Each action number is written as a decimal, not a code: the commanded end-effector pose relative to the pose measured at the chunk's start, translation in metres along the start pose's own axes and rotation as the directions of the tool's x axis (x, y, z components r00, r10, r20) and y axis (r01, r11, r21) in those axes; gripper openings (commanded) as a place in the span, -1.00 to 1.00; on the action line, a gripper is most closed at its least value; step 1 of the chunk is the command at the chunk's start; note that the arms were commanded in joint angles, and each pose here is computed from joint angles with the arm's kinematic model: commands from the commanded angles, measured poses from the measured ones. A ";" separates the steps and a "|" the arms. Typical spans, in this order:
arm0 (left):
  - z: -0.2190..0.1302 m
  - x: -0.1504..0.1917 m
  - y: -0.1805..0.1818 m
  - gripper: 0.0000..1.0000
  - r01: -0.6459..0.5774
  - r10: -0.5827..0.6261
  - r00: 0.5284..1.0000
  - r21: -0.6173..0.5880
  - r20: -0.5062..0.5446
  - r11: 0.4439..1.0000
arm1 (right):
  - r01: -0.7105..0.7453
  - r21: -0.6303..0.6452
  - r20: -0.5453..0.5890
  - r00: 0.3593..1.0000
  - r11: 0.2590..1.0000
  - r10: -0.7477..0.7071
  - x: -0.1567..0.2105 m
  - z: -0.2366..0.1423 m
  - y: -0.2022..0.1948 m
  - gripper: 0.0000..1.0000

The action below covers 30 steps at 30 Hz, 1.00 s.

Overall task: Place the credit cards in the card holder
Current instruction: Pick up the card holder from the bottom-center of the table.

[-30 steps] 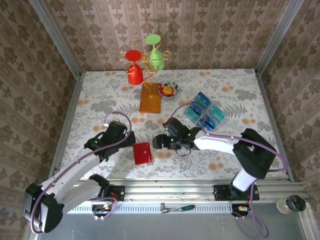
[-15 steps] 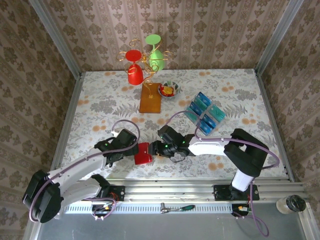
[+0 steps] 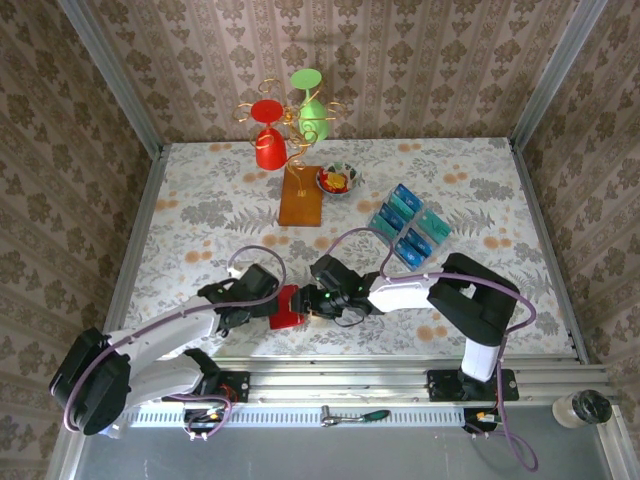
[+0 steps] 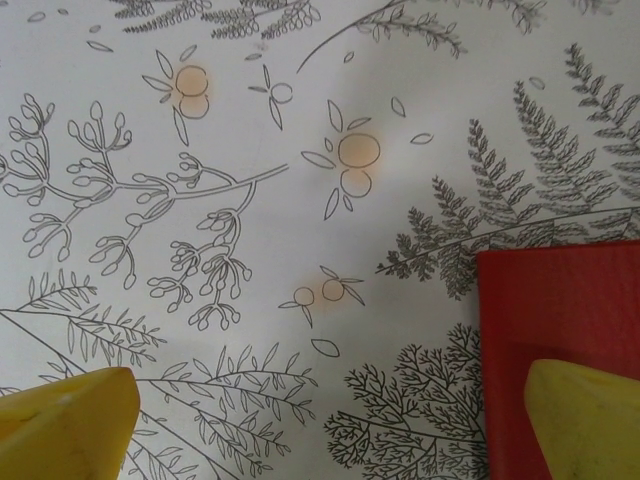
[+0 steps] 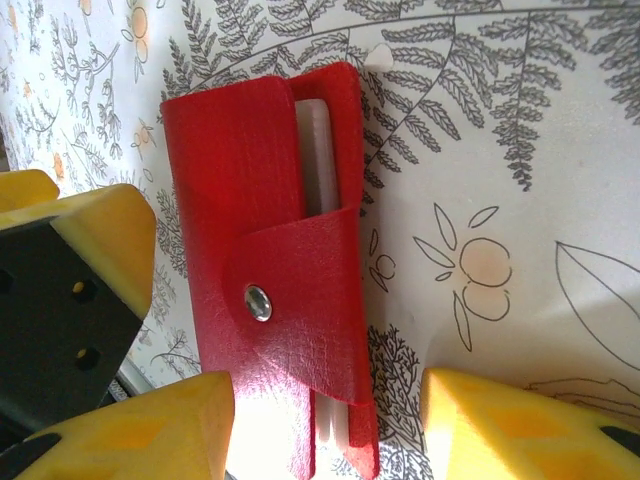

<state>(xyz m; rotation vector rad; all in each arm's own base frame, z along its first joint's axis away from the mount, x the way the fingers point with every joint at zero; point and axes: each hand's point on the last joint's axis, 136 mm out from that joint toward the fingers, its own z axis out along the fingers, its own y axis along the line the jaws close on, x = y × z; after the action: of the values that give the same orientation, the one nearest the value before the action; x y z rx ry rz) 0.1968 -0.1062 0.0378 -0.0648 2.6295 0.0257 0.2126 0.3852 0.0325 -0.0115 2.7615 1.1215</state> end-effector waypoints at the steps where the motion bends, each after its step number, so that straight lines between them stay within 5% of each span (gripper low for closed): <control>1: 0.004 0.005 0.004 1.00 0.015 -0.014 1.000 -0.026 0.008 1.000 | -0.013 -0.041 -0.020 1.000 0.999 0.012 0.004 0.006 0.007 0.03; 13: 0.009 0.012 0.001 1.00 0.006 -0.006 1.000 -0.035 0.002 0.999 | -0.018 -0.119 -0.048 0.999 0.993 0.013 0.005 0.014 0.017 -0.06; 22: 0.006 0.011 -0.004 1.00 0.012 -0.012 1.000 -0.021 0.005 1.000 | -0.041 -0.164 -0.053 0.998 0.986 0.032 0.002 0.015 0.018 -0.72; 30: -0.043 -0.067 -0.024 1.00 0.020 -0.033 0.989 0.094 0.142 0.995 | 0.001 -0.187 0.035 0.999 0.982 0.006 -0.029 -0.036 0.023 -1.00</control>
<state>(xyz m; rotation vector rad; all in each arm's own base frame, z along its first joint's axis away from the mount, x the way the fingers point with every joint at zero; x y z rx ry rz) 0.2130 -0.1206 0.0664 -0.0881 2.5663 -0.0240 0.2219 0.3870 0.0420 0.0325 2.7078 1.3366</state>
